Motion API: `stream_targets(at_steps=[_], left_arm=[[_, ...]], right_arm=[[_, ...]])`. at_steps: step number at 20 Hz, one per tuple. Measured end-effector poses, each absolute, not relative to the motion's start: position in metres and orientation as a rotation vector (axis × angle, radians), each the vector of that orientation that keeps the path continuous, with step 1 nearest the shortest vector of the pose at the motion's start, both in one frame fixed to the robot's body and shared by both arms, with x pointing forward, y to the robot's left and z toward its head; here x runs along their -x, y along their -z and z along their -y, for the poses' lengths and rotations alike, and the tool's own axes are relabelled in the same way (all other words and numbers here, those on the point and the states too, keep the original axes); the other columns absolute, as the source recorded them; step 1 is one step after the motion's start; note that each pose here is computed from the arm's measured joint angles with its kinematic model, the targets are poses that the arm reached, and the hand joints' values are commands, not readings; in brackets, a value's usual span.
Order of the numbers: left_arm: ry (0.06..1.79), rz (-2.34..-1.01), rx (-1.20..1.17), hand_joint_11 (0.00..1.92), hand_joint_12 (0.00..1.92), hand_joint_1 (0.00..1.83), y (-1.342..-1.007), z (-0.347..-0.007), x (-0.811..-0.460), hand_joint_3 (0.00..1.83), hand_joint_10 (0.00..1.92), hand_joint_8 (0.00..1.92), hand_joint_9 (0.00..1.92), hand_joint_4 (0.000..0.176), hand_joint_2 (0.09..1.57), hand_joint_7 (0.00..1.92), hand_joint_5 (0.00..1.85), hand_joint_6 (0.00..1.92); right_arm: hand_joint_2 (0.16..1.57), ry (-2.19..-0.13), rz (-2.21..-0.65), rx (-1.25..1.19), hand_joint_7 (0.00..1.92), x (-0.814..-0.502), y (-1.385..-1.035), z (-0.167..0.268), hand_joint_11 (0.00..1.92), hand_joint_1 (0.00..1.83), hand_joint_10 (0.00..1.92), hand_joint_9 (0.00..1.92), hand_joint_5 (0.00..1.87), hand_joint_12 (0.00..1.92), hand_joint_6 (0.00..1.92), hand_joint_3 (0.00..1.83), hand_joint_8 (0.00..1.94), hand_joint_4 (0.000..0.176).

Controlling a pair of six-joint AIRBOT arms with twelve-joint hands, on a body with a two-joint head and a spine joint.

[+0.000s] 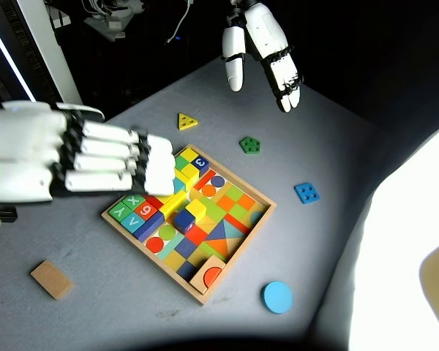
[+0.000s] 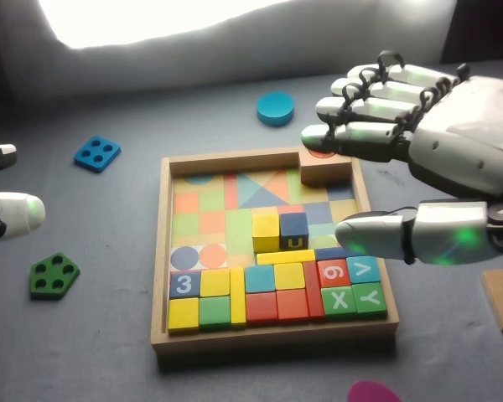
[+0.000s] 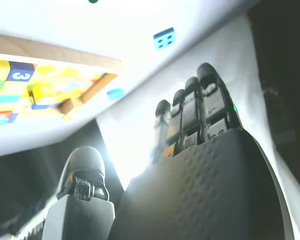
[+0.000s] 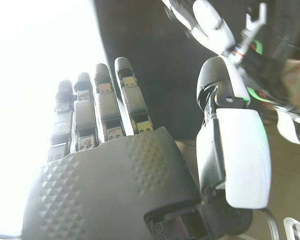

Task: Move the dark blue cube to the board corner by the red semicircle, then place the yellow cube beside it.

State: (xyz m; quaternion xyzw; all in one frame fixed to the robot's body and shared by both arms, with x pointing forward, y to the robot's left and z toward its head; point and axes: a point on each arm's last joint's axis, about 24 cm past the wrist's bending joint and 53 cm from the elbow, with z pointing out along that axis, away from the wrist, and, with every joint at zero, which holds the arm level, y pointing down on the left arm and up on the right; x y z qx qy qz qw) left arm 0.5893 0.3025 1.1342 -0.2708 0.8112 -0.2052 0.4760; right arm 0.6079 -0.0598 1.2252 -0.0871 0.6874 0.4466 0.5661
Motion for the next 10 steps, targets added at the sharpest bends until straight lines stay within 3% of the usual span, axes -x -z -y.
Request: stream_targets(at_steps=[3, 4, 7, 9, 10], left_arm=[[0.502, -1.983, 0.662, 0.0, 0.38, 0.11, -1.134, -0.302, -0.589, 0.0, 0.01, 0.0, 0.06, 0.032, 1.27, 0.05, 0.09, 0.01], [0.502, -1.984, 0.661, 0.0, 0.41, 0.1, -1.134, -0.302, -0.589, 0.0, 0.01, 0.0, 0.06, 0.032, 1.27, 0.06, 0.09, 0.0], [0.503, -1.984, 0.662, 0.0, 0.36, 0.07, -1.134, -0.302, -0.589, 0.0, 0.0, 0.0, 0.06, 0.029, 1.28, 0.06, 0.09, 0.01], [0.502, -1.982, 0.664, 0.0, 0.38, 0.11, -1.134, -0.303, -0.59, 0.0, 0.0, 0.0, 0.06, 0.03, 1.27, 0.06, 0.09, 0.0], [0.502, -1.981, 0.665, 0.0, 0.38, 0.11, -1.134, -0.303, -0.59, 0.0, 0.0, 0.0, 0.06, 0.03, 1.27, 0.06, 0.1, 0.01]], right_arm=[[1.16, -1.004, -1.706, 0.176, 0.19, -0.619, -1.197, 0.056, 0.0, 0.0, 0.0, 0.0, 0.84, 0.0, 0.05, 0.0, 0.0, 0.062], [1.16, -0.991, -1.725, 0.178, 0.19, -0.62, -1.191, 0.055, 0.0, 0.0, 0.0, 0.0, 0.9, 0.0, 0.03, 0.0, 0.0, 0.052], [1.16, -0.99, -1.748, 0.164, 0.17, -0.626, -1.183, 0.051, 0.0, 0.0, 0.0, 0.0, 0.91, 0.0, 0.02, 0.0, 0.0, 0.034], [1.15, -0.987, -1.751, 0.161, 0.18, -0.628, -1.179, 0.044, 0.0, 0.0, 0.0, 0.0, 0.9, 0.0, 0.01, 0.0, 0.0, 0.036], [1.15, -0.99, -1.758, 0.152, 0.19, -0.631, -1.175, 0.04, 0.0, 0.0, 0.0, 0.0, 0.89, 0.0, 0.01, 0.0, 0.01, 0.02]])
